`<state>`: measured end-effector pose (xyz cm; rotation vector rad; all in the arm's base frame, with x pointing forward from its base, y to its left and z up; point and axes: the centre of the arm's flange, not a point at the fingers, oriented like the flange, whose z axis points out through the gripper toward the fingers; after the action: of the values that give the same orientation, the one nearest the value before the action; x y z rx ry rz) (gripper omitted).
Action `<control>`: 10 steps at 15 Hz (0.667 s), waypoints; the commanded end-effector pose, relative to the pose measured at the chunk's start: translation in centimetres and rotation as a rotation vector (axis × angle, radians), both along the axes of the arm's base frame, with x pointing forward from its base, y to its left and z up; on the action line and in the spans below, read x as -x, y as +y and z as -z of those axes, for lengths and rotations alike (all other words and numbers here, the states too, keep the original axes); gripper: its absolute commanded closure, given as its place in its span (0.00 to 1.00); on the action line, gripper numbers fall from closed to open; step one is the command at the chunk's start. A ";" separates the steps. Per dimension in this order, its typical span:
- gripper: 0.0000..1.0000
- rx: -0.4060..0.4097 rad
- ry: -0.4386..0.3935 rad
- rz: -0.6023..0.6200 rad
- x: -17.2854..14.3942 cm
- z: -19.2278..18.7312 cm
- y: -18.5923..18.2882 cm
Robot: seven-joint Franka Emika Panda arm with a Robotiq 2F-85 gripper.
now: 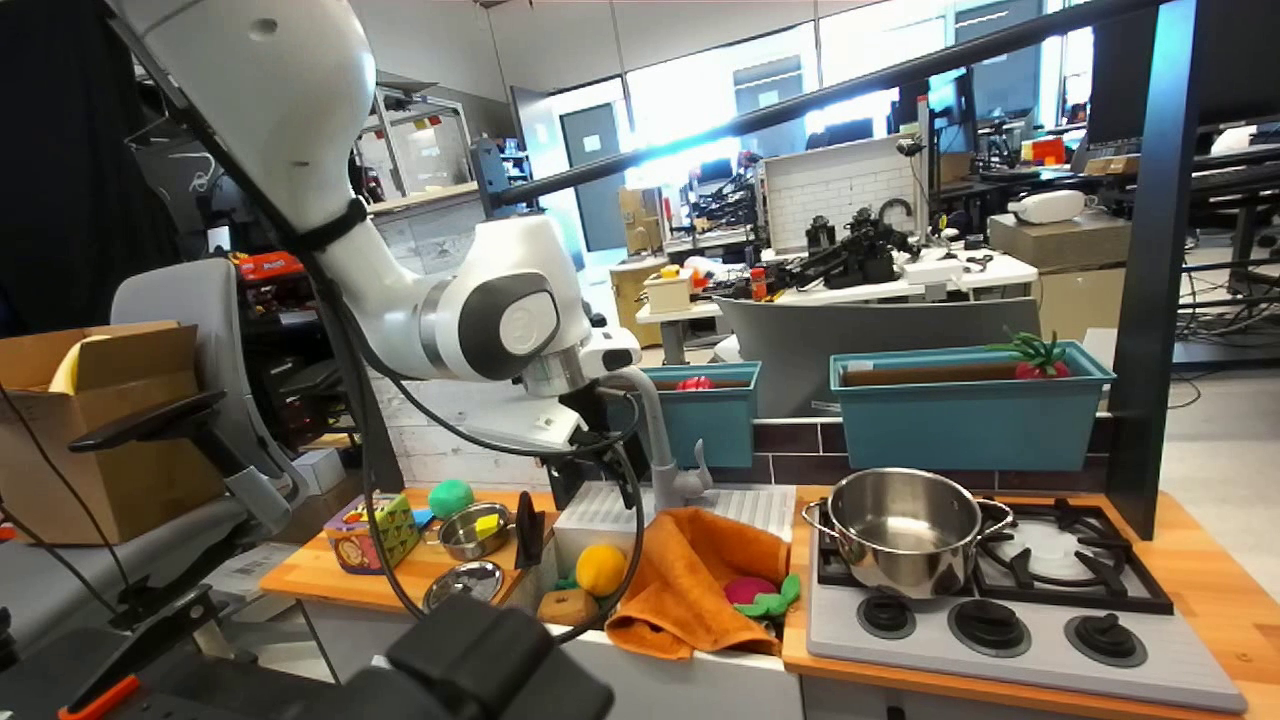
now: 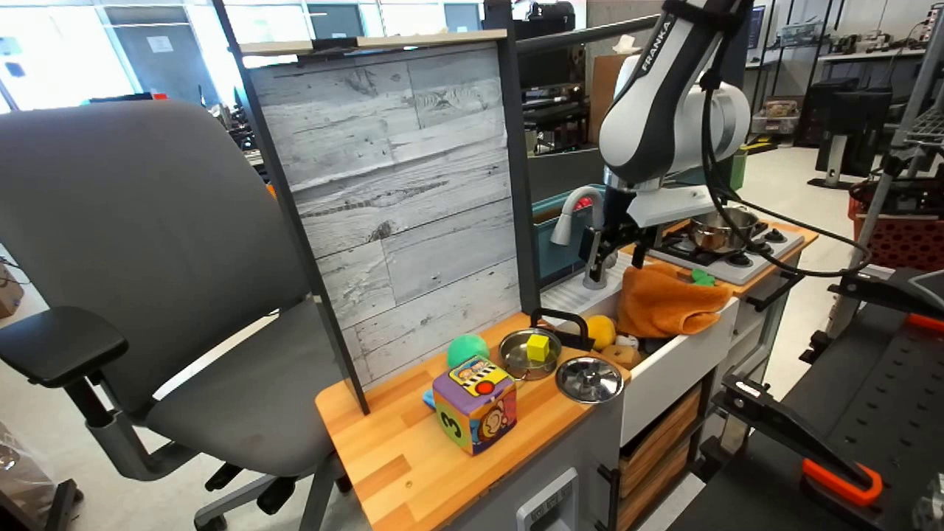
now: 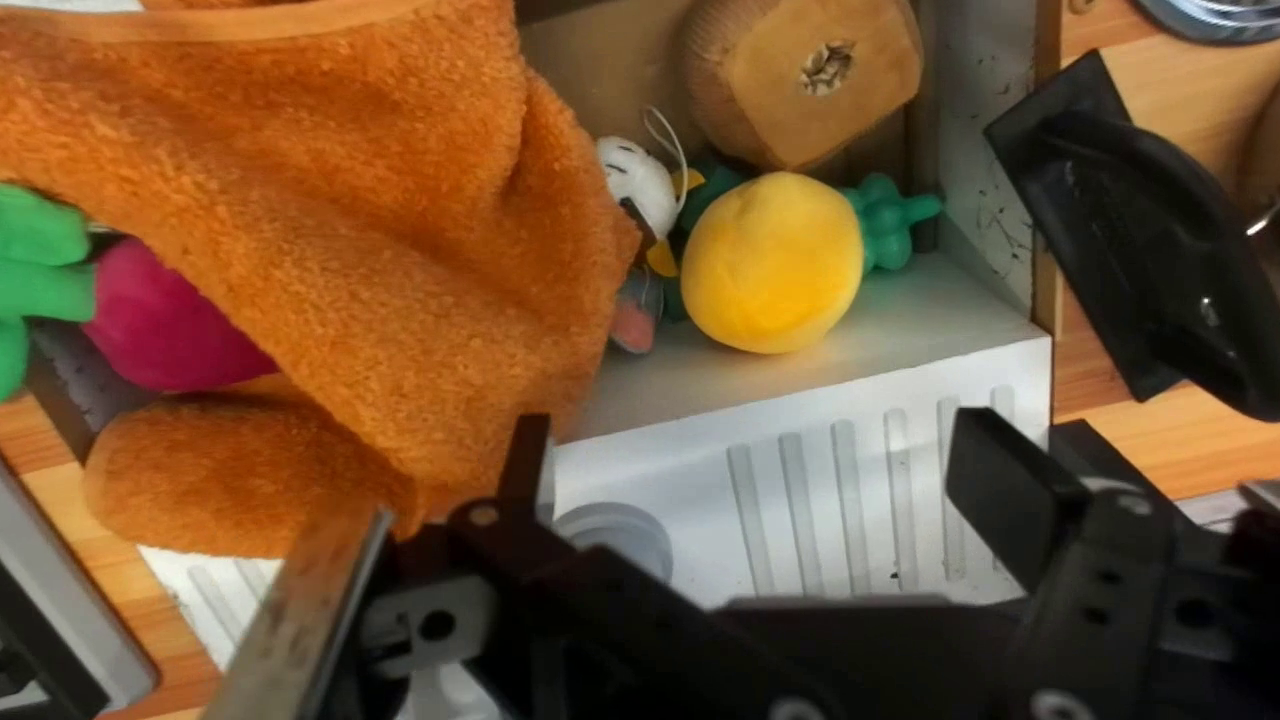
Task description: Pick the orange ball and put it in the pot on the stove
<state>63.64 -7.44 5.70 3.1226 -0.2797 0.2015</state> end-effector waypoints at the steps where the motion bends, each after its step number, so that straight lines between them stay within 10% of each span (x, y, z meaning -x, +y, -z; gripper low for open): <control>1: 0.00 0.027 0.013 -0.002 -3.4 3.9 1.5; 10: 0.00 0.055 0.144 -0.011 -4.5 9.6 1.9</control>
<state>66.22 -4.68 -2.32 3.0843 -0.2321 0.0633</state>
